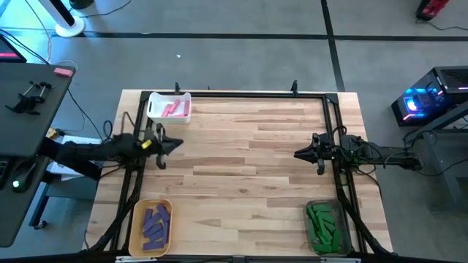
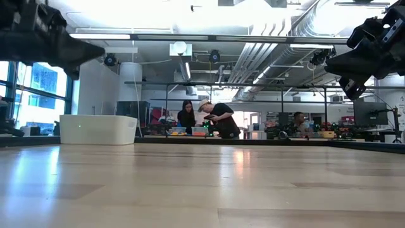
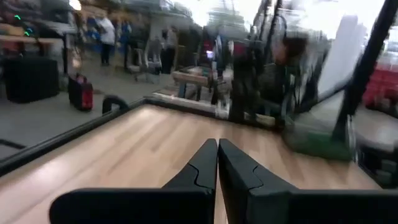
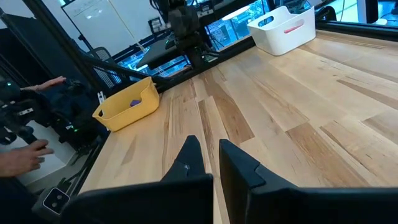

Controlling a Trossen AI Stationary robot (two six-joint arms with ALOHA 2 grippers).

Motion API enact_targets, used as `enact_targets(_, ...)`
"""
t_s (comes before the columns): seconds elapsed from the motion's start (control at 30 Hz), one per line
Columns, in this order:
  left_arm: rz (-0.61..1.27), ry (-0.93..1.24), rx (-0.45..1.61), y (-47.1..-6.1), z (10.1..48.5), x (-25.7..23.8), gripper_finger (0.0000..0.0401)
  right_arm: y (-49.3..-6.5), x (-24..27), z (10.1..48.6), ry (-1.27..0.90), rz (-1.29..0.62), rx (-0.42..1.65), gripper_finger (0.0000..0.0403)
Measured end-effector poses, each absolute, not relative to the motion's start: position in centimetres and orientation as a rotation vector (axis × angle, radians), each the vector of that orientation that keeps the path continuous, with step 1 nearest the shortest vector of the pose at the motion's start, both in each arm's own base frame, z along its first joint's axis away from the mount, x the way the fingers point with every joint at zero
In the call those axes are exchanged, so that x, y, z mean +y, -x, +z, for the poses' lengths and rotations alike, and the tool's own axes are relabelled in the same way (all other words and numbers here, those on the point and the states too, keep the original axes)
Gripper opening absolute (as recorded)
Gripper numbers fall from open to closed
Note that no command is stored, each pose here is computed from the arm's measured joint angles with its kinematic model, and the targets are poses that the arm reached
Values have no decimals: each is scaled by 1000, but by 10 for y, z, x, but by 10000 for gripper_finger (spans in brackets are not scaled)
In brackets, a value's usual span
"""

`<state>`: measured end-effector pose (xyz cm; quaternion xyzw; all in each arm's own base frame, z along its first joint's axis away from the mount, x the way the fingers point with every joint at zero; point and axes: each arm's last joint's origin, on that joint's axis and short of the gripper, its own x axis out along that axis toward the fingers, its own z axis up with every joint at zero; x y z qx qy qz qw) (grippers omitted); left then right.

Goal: Sort blocks
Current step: Return to Home Position

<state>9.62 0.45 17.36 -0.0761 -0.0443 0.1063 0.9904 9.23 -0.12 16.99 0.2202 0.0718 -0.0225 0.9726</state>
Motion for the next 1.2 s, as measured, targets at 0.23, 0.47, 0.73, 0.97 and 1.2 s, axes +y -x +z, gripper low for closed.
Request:
enact_targets(0.23,108,36,-41,-97,170,0,3,-92,-1,170,-445,-46,145,0)
enact_targets(0.47,108,51,-31,-98,169,0,3,-92,-1,170,-444,-45,144,0)
enact_targets(0.73,109,51,-30,-98,169,0,3,-92,-1,170,-445,-45,144,0)
enact_targets(0.97,109,51,-31,-98,169,0,3,-92,-1,170,-445,-46,144,0)
enact_targets(1.2,109,51,-31,-98,169,0,3,-92,-1,170,-445,-46,144,0)
